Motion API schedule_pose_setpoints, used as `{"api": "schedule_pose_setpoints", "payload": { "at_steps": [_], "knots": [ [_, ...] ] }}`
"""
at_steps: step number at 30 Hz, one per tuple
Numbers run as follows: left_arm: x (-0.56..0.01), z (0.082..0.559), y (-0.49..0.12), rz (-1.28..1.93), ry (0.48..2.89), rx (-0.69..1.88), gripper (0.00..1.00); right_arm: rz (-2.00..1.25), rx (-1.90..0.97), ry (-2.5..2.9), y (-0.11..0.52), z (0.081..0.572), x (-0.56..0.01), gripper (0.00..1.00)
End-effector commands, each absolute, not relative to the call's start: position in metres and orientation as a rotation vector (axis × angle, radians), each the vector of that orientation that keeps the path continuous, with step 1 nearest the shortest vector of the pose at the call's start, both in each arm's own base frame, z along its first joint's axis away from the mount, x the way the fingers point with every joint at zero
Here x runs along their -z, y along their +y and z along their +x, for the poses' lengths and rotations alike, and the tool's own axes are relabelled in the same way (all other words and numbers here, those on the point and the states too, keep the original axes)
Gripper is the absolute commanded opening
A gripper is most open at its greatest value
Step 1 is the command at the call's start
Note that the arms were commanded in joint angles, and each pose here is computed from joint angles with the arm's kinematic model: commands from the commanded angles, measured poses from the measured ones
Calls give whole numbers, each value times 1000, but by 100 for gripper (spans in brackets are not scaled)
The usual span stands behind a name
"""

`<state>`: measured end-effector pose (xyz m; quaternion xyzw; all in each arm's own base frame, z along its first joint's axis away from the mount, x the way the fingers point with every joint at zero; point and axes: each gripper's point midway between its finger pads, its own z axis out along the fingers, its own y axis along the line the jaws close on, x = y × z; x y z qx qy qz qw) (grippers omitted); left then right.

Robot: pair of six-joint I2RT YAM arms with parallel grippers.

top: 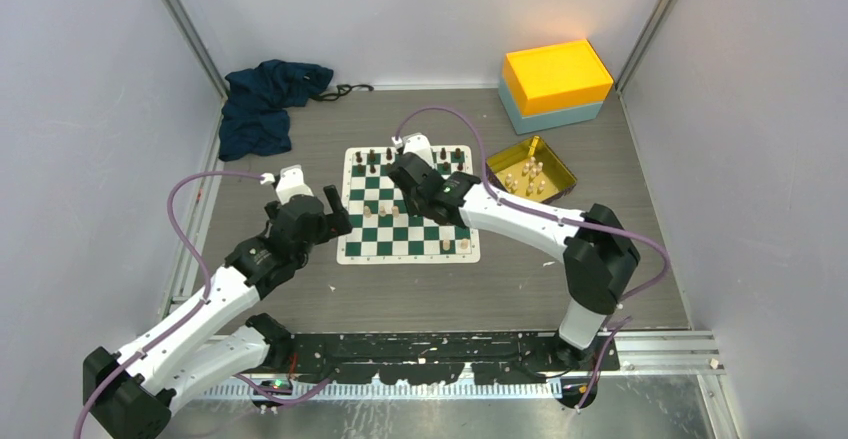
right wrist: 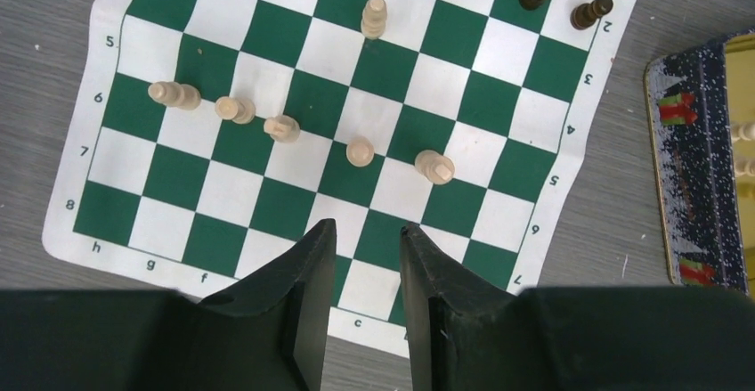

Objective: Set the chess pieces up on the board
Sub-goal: Pick up the chess piece from the chessboard.

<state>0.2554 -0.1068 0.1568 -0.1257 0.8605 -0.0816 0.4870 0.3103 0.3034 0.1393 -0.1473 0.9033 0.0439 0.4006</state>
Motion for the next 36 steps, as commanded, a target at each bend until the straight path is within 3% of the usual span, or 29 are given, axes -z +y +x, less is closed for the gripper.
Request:
{"api": "schedule_pose_setpoints", "payload": {
  "at_steps": [1,36],
  "knots": [
    [-172,258,-104,-323,2042,200,99,-376,-100,2271,308,328,-146,38],
    [-160,262,-105,-314,2055,179,99,-431,-130,2390,326,355,-88,38]
  ]
}}
